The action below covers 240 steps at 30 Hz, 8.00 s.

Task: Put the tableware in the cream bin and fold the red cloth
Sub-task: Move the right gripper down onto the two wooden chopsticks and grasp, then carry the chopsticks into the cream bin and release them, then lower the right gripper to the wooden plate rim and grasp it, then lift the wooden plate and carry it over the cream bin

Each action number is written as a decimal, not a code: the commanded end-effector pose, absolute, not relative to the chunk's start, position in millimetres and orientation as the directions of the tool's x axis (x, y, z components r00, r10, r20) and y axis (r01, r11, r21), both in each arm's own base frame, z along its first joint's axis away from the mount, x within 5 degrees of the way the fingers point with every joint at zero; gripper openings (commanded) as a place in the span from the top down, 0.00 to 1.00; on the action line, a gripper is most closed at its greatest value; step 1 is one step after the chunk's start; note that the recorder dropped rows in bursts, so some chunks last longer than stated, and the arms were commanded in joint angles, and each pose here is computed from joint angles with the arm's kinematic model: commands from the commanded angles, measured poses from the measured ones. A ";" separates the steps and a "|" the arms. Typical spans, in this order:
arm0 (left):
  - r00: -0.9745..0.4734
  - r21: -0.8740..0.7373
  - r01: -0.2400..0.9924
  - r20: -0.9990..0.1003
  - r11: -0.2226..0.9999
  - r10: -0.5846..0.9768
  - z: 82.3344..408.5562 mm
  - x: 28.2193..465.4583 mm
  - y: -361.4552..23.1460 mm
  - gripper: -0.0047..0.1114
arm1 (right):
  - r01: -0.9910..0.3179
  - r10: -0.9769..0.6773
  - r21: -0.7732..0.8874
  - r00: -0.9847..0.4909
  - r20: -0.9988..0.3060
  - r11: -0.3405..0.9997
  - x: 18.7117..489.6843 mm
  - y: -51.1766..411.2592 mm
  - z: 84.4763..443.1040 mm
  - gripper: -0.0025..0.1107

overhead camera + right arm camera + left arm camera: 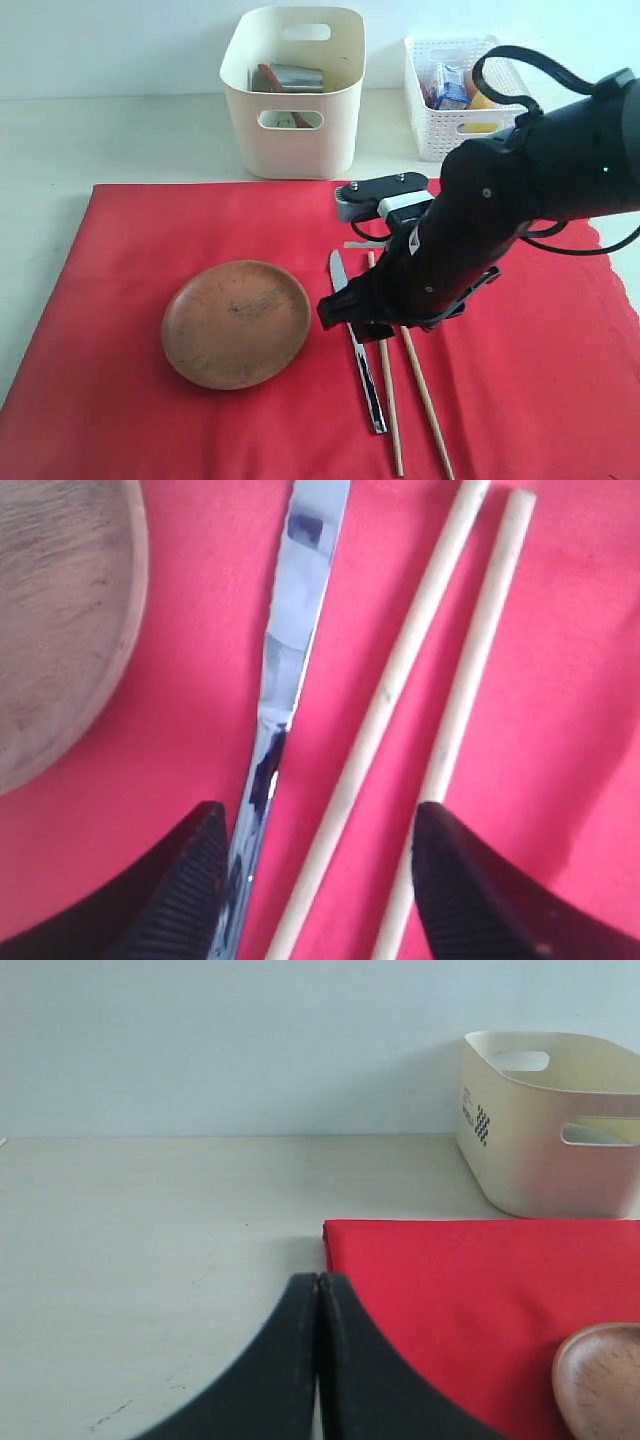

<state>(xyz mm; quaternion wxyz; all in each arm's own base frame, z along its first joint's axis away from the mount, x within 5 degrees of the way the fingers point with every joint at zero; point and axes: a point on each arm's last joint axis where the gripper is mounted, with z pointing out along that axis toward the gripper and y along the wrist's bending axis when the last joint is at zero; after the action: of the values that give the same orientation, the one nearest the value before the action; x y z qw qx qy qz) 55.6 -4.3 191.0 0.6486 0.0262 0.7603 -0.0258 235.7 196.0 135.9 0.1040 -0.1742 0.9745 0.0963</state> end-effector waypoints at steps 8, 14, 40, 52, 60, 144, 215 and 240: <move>-0.150 -0.003 0.071 -0.989 0.997 0.008 191.6 55.3 -4.1 0.95 | -0.339 -0.315 0.038 -0.906 -0.284 0.940 246.1 190.2 123.6 0.46; -0.150 -0.003 0.071 -0.989 0.997 0.008 191.6 55.3 -4.1 0.95 | -0.342 -0.318 0.037 -0.905 -0.282 0.939 246.6 190.7 120.5 0.46; -0.150 -0.003 0.071 -0.989 0.997 0.008 191.6 55.3 -4.1 0.95 | -0.341 -0.321 0.033 -0.911 -0.260 0.940 246.9 191.3 110.6 0.98; -0.150 -0.003 0.071 -0.989 0.997 0.008 191.6 55.3 -4.1 0.95 | -0.364 -0.277 0.098 -0.835 -0.476 0.926 260.8 201.8 182.4 0.98; -0.150 -0.003 0.071 -0.989 0.997 0.008 191.6 55.3 -4.1 0.95 | -0.442 -0.289 0.053 -0.667 -0.687 0.895 293.0 220.6 251.2 0.98; -0.150 -0.003 0.071 -0.989 0.997 0.008 191.6 55.3 -4.1 0.95 | -0.438 -0.221 -0.057 -0.332 -0.917 0.897 423.9 213.5 298.1 0.60; -0.150 -0.003 0.071 -0.989 0.997 0.008 191.6 55.3 -4.1 0.95 | -0.368 -0.289 0.394 -0.925 -0.246 0.842 288.5 260.0 115.4 0.69; -0.150 -0.003 0.071 -0.989 0.997 0.008 191.6 55.3 -4.1 0.95 | -0.419 -0.278 0.421 -0.892 -0.357 0.804 292.3 263.9 165.2 0.98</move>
<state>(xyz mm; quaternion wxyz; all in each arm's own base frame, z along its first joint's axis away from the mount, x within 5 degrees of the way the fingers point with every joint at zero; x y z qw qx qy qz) 55.6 -4.3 191.0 0.6486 0.0262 0.7603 -0.0258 289.2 261.5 143.5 0.1099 -0.1721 0.9486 0.2418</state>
